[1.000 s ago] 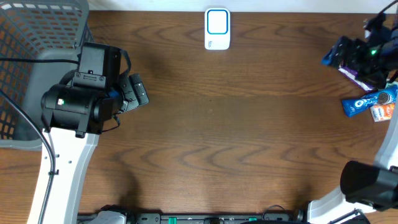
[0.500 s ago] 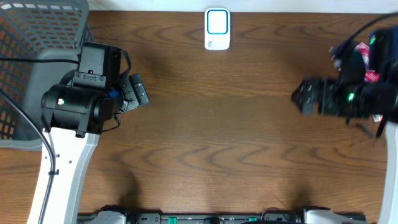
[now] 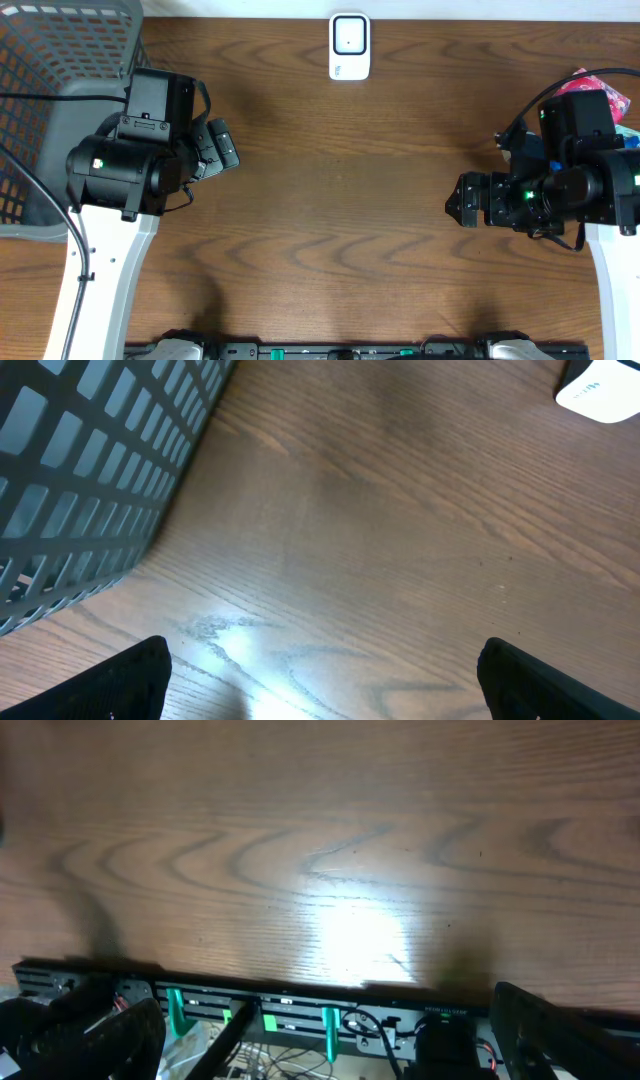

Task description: Scan the item barcode

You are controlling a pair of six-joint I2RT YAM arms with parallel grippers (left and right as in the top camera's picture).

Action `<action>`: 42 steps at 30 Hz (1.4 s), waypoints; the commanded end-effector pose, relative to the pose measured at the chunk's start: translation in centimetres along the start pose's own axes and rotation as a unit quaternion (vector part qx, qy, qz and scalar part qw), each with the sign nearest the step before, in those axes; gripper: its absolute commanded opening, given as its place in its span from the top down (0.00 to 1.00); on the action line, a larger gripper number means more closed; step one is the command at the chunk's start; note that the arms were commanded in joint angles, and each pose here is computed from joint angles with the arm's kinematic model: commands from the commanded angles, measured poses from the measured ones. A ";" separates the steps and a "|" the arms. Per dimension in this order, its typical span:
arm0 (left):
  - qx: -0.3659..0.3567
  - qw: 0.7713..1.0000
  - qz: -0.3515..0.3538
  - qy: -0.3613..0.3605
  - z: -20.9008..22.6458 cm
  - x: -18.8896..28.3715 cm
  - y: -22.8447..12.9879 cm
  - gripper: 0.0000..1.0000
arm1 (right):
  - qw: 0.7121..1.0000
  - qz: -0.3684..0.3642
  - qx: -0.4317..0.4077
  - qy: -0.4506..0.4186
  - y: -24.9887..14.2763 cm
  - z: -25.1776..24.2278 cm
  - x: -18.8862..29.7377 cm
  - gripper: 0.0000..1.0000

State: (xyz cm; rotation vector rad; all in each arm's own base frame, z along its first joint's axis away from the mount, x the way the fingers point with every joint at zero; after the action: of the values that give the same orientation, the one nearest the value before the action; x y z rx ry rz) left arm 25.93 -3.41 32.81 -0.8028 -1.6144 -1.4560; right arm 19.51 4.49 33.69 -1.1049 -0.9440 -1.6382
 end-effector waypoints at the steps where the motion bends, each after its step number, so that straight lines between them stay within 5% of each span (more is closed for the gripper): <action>1: -0.001 1.000 -0.008 0.007 0.3 0.4 0.1 0.02 | 1.000 -0.003 -0.004 -0.002 -0.3 0.0 0.1 0.01; 20: -0.001 1.000 -0.008 0.007 0.3 0.4 0.1 0.02 | 0.999 -0.016 0.028 -0.003 0.6 -0.1 -1.1 0.01; 29: -0.001 1.000 -0.008 0.007 0.3 0.4 0.1 0.02 | 0.992 -0.105 0.068 0.035 -0.7 -1.3 -3.7 0.01; 42: -0.001 1.000 -0.008 0.007 0.3 0.4 0.1 0.02 | 0.936 -0.298 0.161 0.100 -5.8 -4.9 -8.7 0.01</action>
State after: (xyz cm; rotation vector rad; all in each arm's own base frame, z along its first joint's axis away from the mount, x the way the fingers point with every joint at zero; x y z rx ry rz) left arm 25.94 -3.41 32.82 -0.8026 -1.6148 -1.4562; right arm 15.10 3.95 24.51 -0.4858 -1.4089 -1.9307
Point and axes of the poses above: each gripper's point midway between its finger pads, its own x axis back along the fingers, its own z axis along the line the jaws close on, y = z × x, the point moved 7 cm from there along x, back along the fingers, and after that the axes turned 12 degrees about -x, right-handed, at the moved point
